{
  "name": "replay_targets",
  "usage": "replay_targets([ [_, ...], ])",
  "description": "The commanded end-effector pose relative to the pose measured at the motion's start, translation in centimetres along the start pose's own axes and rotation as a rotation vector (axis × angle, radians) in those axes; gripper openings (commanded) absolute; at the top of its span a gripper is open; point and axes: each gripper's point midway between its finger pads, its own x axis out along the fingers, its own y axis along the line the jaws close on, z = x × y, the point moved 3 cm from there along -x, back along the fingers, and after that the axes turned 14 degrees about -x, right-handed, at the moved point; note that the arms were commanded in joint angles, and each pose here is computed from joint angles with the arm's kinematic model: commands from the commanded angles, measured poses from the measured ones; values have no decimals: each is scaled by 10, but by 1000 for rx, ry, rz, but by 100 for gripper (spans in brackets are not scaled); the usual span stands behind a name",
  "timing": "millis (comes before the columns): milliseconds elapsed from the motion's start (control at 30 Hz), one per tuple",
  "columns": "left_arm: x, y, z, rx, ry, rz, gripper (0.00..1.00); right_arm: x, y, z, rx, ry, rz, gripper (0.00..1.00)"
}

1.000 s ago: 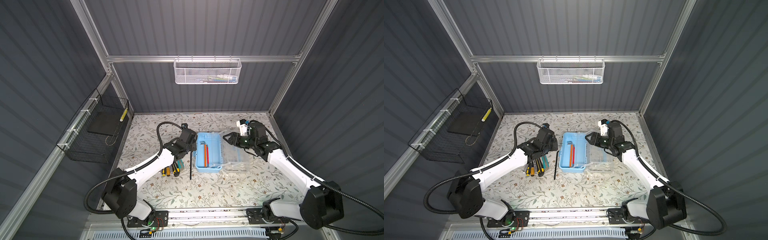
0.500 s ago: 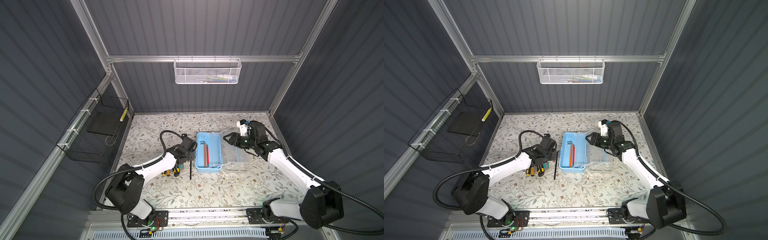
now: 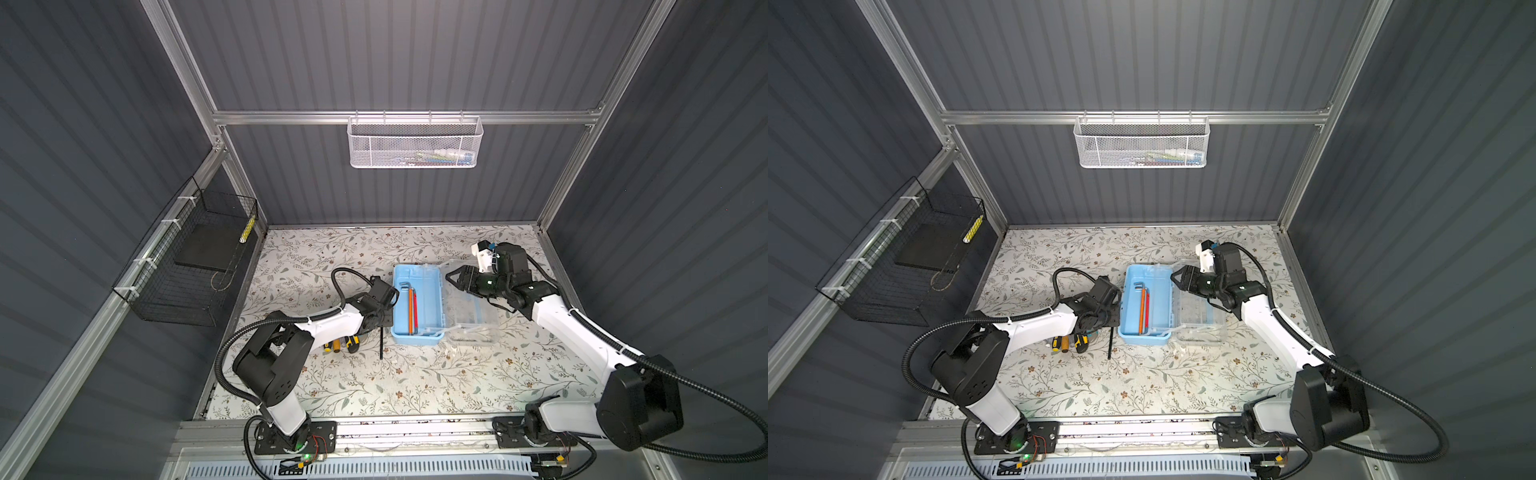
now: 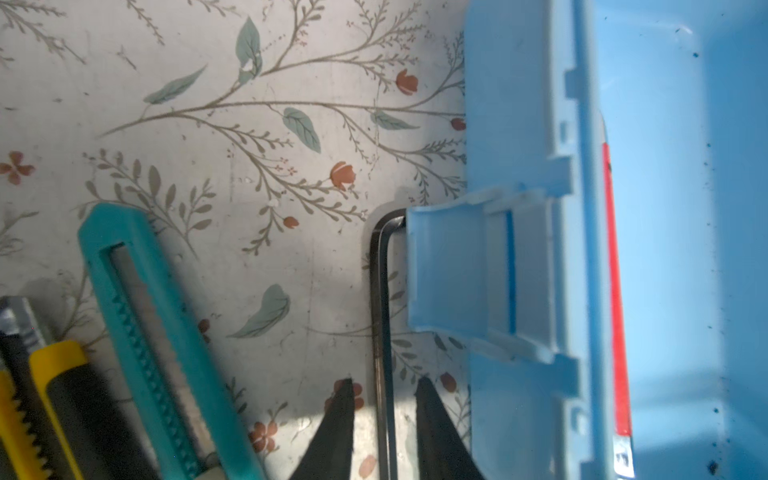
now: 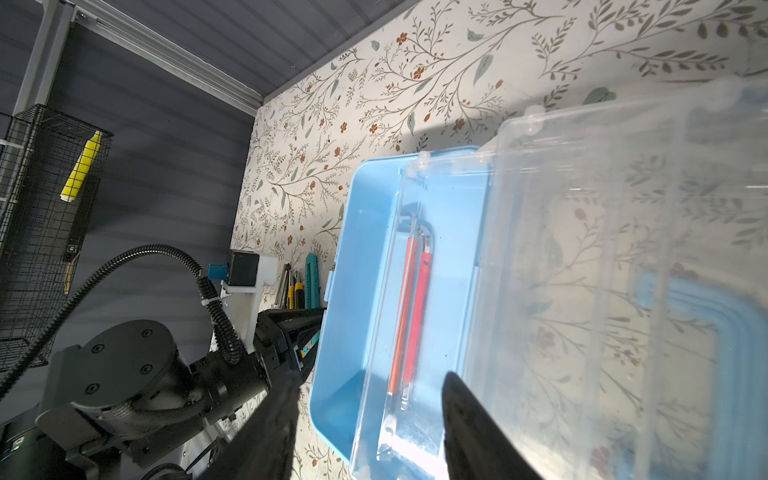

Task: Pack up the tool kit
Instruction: 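Move the left gripper back to the black hex key beside the box, then lower the left gripper onto the black hex key and close it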

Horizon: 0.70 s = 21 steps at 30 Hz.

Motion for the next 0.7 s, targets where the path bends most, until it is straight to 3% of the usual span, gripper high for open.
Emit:
replay_targets([
  [0,11,4,-11,-3,34,15,27,1,1,3,-1,-5,5,56],
  [667,31,18,-22,11,60,100,19,7,1,6,2,1,20,56],
])
